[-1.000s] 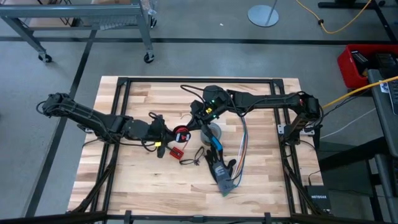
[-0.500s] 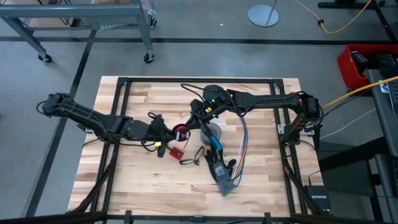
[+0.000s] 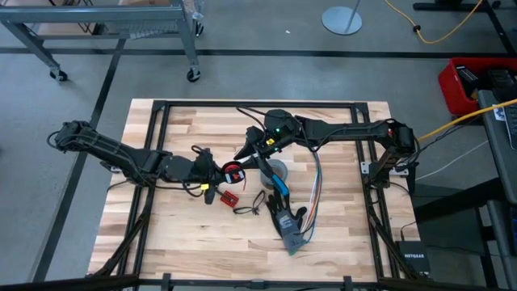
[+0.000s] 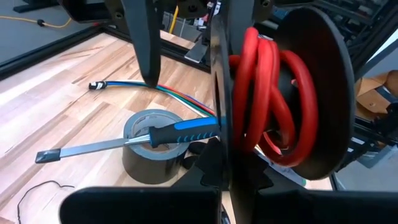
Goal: Coil cords
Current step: Coil the red wire around the spool
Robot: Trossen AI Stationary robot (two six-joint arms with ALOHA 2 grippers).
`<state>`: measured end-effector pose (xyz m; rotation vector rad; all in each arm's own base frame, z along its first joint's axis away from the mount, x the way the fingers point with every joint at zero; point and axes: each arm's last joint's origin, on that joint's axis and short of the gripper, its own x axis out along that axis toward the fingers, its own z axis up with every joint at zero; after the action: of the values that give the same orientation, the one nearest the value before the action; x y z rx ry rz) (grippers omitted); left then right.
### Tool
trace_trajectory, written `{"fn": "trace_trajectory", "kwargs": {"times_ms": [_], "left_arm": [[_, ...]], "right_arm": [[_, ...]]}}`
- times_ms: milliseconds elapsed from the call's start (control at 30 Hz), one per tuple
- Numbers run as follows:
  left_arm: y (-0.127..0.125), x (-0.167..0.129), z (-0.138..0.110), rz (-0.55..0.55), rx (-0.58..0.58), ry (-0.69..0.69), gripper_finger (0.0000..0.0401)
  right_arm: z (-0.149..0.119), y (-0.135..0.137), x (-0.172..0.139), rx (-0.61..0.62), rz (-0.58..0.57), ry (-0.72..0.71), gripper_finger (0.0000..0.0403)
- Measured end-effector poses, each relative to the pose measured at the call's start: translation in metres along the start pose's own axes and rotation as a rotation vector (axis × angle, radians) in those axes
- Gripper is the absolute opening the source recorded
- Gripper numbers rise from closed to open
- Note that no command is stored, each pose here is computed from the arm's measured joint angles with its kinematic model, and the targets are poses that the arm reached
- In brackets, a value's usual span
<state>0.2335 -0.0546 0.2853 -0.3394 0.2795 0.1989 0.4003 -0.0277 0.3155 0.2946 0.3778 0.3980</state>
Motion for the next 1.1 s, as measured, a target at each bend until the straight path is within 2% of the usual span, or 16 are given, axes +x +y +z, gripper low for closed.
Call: {"fn": "trace_trajectory", "kwargs": {"times_ms": [133, 367, 600, 800, 1100], "left_arm": [[0.000, 0.000, 0.000, 0.001, 0.003, 0.001, 0.0000], [0.001, -0.003, 0.001, 0.024, 0.001, -0.013, 0.0000], [0.003, -0.019, 0.006, 0.050, 0.003, -0.032, 0.0000], [0.004, -0.032, 0.010, 0.030, 0.001, -0.041, 0.0000], [0.016, -0.051, 0.006, 0.070, -0.063, 0.040, 0.0000]], "right_arm": [[0.000, 0.000, 0.000, 0.001, -0.001, 0.000, 0.0205], [0.003, -0.016, -0.010, 0.041, -0.035, -0.012, 0.0201], [0.004, -0.025, -0.015, 0.050, -0.061, -0.022, 0.0200], [0.004, -0.026, -0.016, 0.051, -0.075, -0.024, 0.0200], [0.001, -0.029, -0.018, 0.069, -0.089, 0.007, 0.0200]]}}
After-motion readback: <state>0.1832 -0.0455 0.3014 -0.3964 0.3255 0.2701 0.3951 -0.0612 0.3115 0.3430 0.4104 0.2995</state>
